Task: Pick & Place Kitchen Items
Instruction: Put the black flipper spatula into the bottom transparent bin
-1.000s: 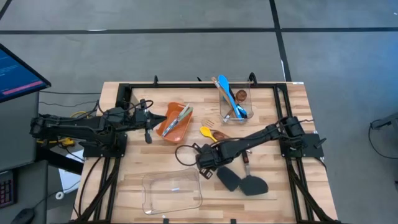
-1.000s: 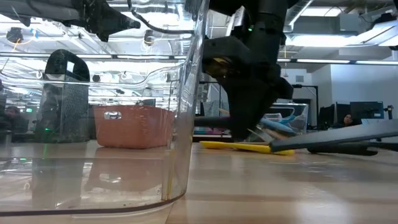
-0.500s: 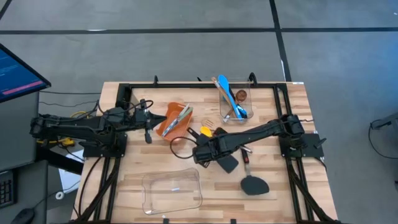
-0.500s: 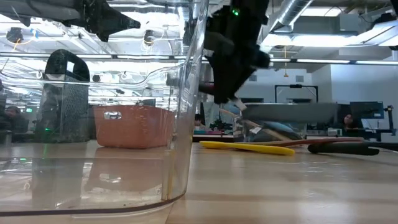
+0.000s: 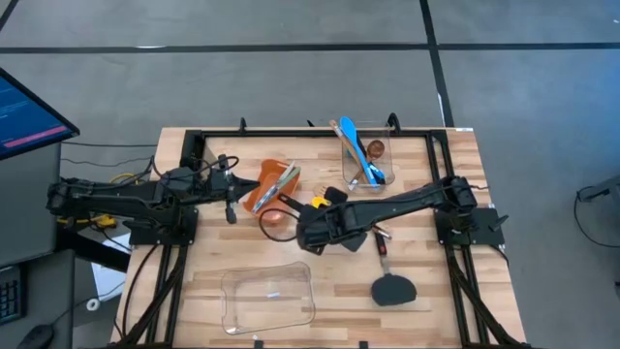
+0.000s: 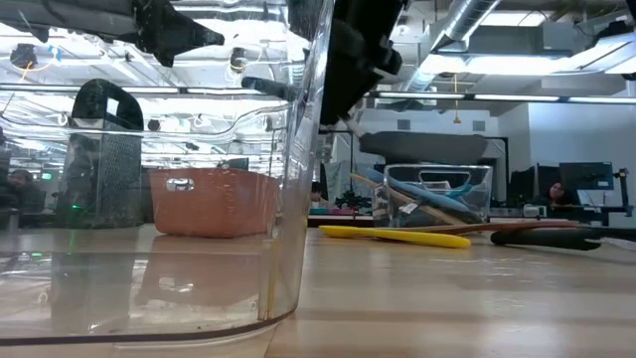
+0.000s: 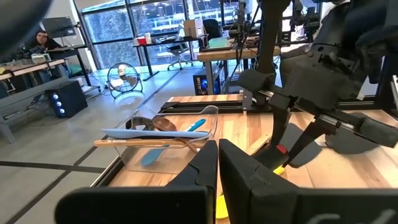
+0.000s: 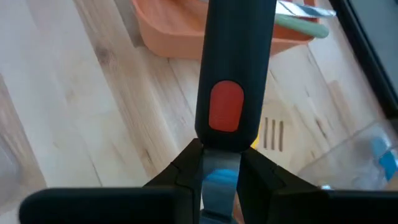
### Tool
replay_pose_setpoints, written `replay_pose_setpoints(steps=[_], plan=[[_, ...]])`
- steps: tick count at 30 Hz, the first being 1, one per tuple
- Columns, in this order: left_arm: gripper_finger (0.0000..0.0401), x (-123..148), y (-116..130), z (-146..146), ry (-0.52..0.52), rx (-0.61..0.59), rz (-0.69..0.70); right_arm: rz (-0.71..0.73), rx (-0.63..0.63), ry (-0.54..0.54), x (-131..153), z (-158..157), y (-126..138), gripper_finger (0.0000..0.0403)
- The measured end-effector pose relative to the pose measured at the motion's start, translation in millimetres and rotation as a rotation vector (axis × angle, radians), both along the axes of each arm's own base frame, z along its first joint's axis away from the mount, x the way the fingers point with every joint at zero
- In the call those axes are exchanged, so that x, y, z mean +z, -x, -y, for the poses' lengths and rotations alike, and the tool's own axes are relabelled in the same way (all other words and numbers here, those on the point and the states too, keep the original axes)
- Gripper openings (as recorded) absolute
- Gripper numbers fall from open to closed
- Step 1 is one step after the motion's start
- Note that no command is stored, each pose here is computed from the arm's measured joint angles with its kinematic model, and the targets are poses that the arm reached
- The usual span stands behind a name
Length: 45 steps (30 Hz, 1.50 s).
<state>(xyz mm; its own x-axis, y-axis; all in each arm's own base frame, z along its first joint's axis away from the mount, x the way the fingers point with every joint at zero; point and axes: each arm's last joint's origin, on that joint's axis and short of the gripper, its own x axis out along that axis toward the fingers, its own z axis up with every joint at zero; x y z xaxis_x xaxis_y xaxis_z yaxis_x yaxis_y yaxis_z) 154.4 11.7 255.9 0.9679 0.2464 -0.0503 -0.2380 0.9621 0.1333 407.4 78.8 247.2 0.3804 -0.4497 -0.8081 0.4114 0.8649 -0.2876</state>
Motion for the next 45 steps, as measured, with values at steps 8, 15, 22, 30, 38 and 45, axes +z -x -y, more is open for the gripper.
replay_pose_setpoints(steps=[8,15,22,30,38,45], plan=[[0.0004,3.2,3.9,0.1,-0.001,0.004,0.025,0.024,0.185,-0.008,16.6,-18.1,4.1,0.0061],[0.0004,1.2,4.0,0.1,0.000,0.004,0.003,0.220,0.399,-0.077,44.7,-45.5,1.4,0.0061],[0.0004,0.2,4.2,0.0,0.001,0.004,-0.007,0.432,0.688,-0.184,62.4,-71.1,-9.8,0.0061],[0.0004,0.2,4.0,0.1,0.008,0.004,-0.005,0.537,0.803,-0.268,63.7,-71.9,-22.2,0.0061],[0.0004,0.3,4.0,0.1,0.008,0.003,-0.004,0.613,0.945,-0.365,55.7,-70.4,-36.6,0.0061],[0.0004,0.2,4.0,0.1,0.010,0.003,-0.005,0.624,0.967,-0.395,48.8,-68.0,-43.5,0.0061]])
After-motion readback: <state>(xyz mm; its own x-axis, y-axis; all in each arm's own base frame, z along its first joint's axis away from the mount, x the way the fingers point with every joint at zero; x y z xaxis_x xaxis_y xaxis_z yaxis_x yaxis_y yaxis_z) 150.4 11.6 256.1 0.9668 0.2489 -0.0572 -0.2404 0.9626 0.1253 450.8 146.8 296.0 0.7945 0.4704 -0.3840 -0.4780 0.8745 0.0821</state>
